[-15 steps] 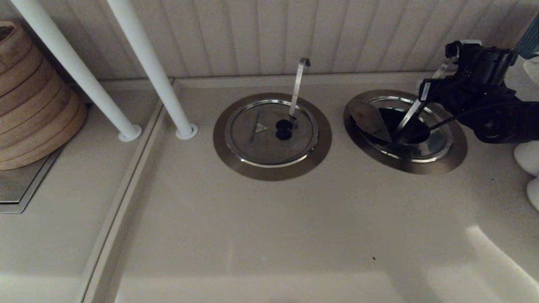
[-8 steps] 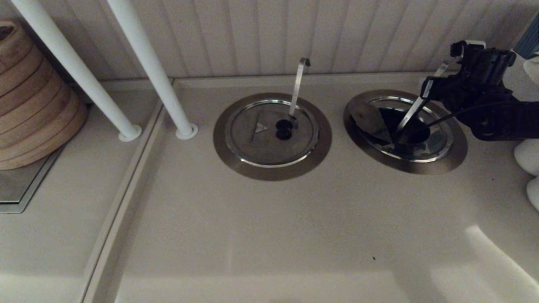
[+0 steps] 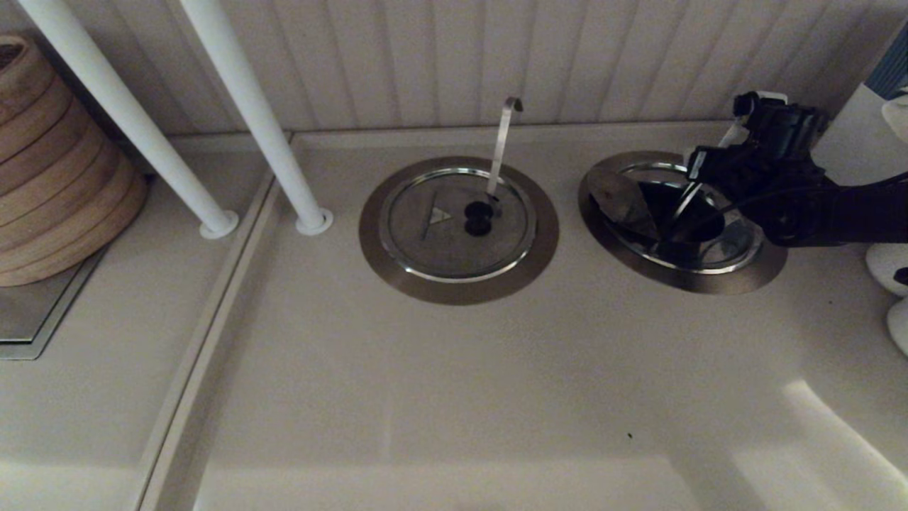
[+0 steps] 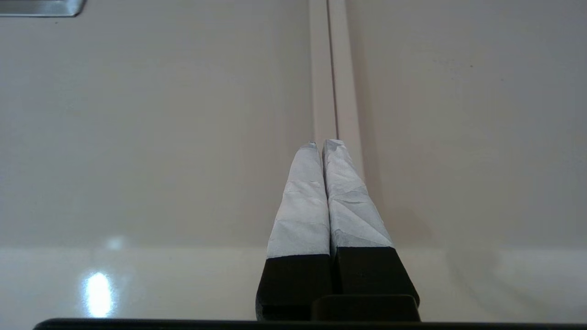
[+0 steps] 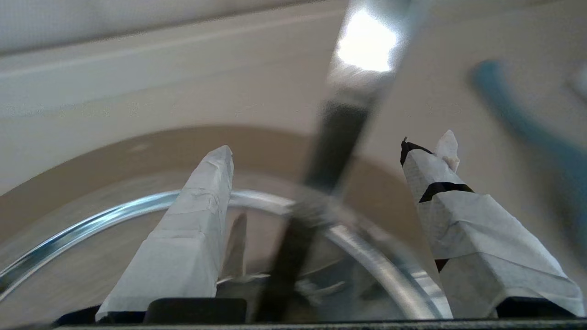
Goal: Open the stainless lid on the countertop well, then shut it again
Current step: Stir with a spoon
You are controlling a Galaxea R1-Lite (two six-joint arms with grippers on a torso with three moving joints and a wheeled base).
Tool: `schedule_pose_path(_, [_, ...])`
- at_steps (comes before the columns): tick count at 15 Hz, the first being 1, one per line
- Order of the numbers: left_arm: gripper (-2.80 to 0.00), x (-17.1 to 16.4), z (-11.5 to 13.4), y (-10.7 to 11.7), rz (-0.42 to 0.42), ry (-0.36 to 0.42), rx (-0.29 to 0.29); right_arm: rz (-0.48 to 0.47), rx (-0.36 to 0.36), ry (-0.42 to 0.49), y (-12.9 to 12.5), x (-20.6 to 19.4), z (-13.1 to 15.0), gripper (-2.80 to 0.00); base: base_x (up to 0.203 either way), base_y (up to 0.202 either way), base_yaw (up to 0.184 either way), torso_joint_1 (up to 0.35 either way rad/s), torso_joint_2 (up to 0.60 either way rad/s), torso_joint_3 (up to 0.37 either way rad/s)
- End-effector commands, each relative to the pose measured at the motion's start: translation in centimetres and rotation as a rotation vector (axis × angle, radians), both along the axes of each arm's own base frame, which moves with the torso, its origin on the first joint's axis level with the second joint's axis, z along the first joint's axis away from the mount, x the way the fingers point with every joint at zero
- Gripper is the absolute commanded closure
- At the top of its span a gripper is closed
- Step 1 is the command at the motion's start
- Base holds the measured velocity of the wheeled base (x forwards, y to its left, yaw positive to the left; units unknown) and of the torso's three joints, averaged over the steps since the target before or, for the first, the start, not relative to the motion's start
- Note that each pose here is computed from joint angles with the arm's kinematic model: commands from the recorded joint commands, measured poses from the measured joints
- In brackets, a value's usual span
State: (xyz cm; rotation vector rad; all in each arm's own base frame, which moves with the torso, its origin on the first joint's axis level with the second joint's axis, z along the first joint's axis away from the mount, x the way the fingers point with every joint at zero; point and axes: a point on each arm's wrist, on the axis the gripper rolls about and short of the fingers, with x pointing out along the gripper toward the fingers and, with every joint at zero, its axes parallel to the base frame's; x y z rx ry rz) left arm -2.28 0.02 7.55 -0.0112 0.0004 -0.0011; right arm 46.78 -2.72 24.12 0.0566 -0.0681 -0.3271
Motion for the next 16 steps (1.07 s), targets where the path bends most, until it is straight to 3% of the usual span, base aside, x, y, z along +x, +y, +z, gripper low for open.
schedule_pose_path(1, [0.0, 0.0, 0.0, 0.0, 0.0, 0.002, 0.0, 0.008, 0.006, 0.011, 0.1, 0.4, -0.8, -2.8, 0.0, 0.0, 0.0, 0.0, 0.0, 0.0])
schedule_pose_path(4, [0.0, 0.0, 0.0, 0.0, 0.0, 0.001, 0.0, 0.014, 0.008, 0.004, 0.6, 0.3, -0.5, -2.8, 0.0, 0.0, 0.0, 0.0, 0.0, 0.0])
schedule_pose_path(10, [0.0, 0.0, 0.0, 0.0, 0.0, 0.001, 0.001, -0.109, 0.009, -0.005, 2.1, 0.5, 0.0, -2.8, 0.0, 0.0, 0.0, 0.0, 0.0, 0.0])
schedule_pose_path(16, [0.0, 0.0, 0.0, 0.0, 0.0, 0.003, 0.0, -0.139, 0.013, -0.006, 2.4, 1.0, -0.4, -2.8, 0.0, 0.0, 0.0, 0.0, 0.0, 0.0])
